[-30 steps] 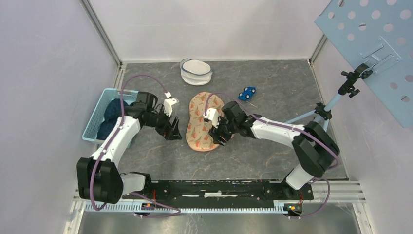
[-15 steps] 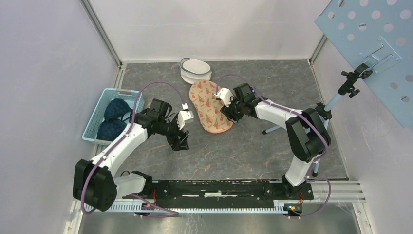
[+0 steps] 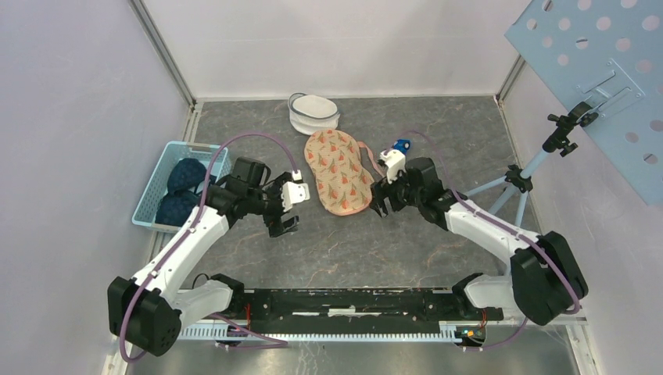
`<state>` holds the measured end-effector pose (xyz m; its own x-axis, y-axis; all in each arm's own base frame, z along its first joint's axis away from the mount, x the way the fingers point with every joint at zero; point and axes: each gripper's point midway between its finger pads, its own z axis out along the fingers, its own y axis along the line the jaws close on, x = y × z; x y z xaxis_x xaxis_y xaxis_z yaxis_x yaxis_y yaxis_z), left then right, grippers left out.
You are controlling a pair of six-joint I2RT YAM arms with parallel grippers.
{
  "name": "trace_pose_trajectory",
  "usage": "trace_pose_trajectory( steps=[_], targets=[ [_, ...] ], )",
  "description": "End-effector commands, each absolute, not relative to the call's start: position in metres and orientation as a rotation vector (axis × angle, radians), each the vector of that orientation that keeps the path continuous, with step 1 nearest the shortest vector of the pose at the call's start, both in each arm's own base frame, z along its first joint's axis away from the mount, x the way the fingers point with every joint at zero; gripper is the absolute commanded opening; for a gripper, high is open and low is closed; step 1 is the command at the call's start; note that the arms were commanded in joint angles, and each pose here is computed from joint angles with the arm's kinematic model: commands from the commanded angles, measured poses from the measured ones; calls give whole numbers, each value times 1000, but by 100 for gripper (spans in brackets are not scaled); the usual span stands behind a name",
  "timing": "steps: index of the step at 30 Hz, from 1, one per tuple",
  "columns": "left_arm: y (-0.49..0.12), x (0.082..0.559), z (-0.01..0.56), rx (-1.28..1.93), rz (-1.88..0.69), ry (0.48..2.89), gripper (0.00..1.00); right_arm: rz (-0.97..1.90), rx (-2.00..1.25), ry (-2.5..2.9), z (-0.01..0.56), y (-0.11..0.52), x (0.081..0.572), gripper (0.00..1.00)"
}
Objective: Unzip the laundry bag and remove the bra
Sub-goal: Unzip the laundry bag at the center of the board.
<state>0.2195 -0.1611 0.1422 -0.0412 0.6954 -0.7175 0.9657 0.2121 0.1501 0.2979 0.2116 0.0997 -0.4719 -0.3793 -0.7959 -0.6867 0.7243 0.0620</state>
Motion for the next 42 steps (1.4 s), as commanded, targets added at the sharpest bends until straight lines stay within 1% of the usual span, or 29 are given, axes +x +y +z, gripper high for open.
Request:
trace_pose_trajectory(
  steps=[1, 3, 5, 10, 17, 19, 22, 24, 26, 29, 32, 36, 39, 42],
  targets=[
    [-172, 228, 157, 1622, -452, 1663, 96, 696, -507, 2110, 112, 224, 296, 86],
    [-178, 233, 161, 1574, -464, 1666, 97, 811, -443, 2134, 103, 231, 287, 87],
    [-181, 242, 166, 1498, -457, 1683, 100, 925, -388, 2162, 93, 238, 278, 87],
    [-182, 251, 177, 1389, -457, 1733, 100, 1073, -257, 2225, 69, 247, 266, 90],
    [-184, 252, 182, 1323, -478, 1757, 100, 1198, -202, 2118, 79, 267, 286, 87],
    [-183, 251, 181, 1324, -473, 1759, 100, 1240, -183, 2102, 80, 272, 290, 85],
    [-181, 248, 178, 1337, -475, 1763, 100, 1270, -166, 2126, 74, 278, 294, 73],
    [-181, 246, 177, 1352, -477, 1762, 100, 1276, -168, 2146, 69, 280, 294, 64],
    [-179, 244, 176, 1370, -471, 1757, 96, 1289, -172, 2155, 68, 280, 291, 51],
    [-174, 237, 169, 1446, -426, 1715, 88, 1324, -228, 2148, 73, 280, 278, 28],
    [-167, 228, 164, 1498, -372, 1661, 84, 1340, -307, 2150, 75, 277, 262, 0],
    [-163, 209, 157, 1582, -335, 1568, 82, 1458, -439, 2168, 77, 281, 232, 0],
    [-164, 194, 145, 1675, -308, 1464, 77, 1522, -515, 2168, 76, 281, 212, 0],
    [-168, 184, 134, 1759, -278, 1347, 76, 1578, -584, 2174, 76, 283, 197, 0]
  ],
)
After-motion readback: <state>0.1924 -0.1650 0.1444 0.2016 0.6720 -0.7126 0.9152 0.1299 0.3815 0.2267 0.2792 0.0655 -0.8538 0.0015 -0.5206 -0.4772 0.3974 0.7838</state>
